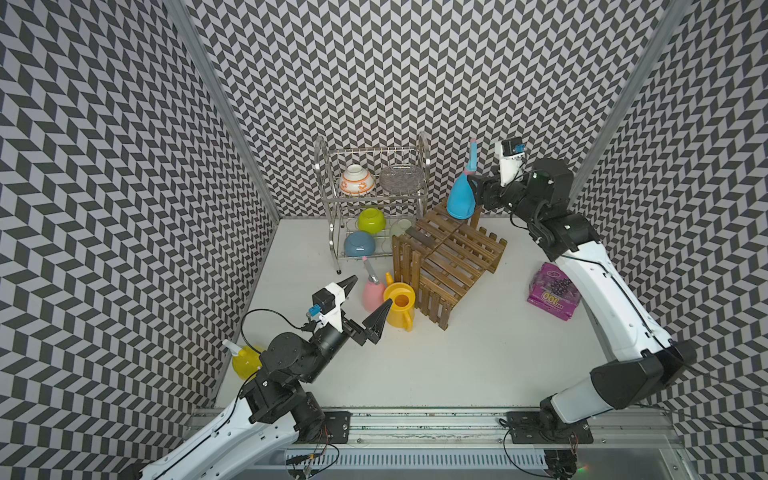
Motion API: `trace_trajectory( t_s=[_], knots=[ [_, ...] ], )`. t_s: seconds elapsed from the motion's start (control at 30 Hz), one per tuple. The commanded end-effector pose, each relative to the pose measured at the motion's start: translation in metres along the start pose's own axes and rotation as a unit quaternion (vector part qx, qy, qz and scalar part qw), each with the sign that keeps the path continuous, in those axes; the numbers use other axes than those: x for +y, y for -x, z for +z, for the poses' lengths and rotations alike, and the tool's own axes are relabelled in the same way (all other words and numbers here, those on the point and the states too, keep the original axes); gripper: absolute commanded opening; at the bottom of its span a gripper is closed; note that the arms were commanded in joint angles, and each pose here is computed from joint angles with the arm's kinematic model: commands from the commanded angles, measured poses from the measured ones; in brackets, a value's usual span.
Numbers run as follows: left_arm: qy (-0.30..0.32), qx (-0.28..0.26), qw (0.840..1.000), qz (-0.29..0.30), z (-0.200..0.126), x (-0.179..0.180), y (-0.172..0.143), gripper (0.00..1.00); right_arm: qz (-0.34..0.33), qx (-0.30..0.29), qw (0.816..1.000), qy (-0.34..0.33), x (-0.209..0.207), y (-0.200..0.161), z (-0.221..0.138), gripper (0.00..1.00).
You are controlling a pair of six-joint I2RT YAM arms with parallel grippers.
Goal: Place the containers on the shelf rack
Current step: 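Place the container on the shelf, then pick up a container from the center of the board.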
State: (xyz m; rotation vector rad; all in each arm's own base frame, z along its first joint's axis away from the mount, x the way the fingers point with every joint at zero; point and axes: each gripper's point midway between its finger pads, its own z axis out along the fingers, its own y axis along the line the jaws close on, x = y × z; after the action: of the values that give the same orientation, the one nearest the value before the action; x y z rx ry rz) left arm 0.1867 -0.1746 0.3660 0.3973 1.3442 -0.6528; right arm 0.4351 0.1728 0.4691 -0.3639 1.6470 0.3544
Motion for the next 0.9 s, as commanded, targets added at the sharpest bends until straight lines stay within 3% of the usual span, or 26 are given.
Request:
trace_trajectory(
  t_s=[0.0,0.17,0.3,0.43,0.63,0.8,0.87],
  knots=[
    [-0.007,0.003,1.0,-0.021,-0.001,-0.002,-0.006,1.0,0.001,-0.054,0.998,0.025,0.013,0.027,-0.044,0.72],
    [-0.003,0.025,0.998,-0.063,0.0,0.0,-0.023,1.0,-0.008,-0.097,0.988,0.121,0.053,0.004,-0.118,0.77],
    [0.015,0.056,0.993,-0.104,-0.001,0.005,-0.042,0.97,0.001,-0.129,0.97,0.204,0.086,-0.045,-0.177,0.81],
    [0.043,0.094,0.982,-0.159,-0.005,0.012,-0.073,0.94,0.022,-0.109,0.953,0.28,0.111,-0.103,-0.212,0.81],
    [0.09,0.134,0.954,-0.252,-0.013,0.023,-0.123,0.85,0.109,-0.038,0.948,0.298,0.12,-0.17,-0.222,0.81],
    [0.149,0.13,0.933,-0.3,-0.011,0.038,-0.112,0.78,0.14,0.02,0.94,0.311,0.131,-0.204,-0.205,0.8],
    [0.177,0.139,0.928,-0.298,-0.007,0.045,-0.108,0.69,0.14,0.039,0.934,0.327,0.141,-0.214,-0.198,0.79]
  ],
)
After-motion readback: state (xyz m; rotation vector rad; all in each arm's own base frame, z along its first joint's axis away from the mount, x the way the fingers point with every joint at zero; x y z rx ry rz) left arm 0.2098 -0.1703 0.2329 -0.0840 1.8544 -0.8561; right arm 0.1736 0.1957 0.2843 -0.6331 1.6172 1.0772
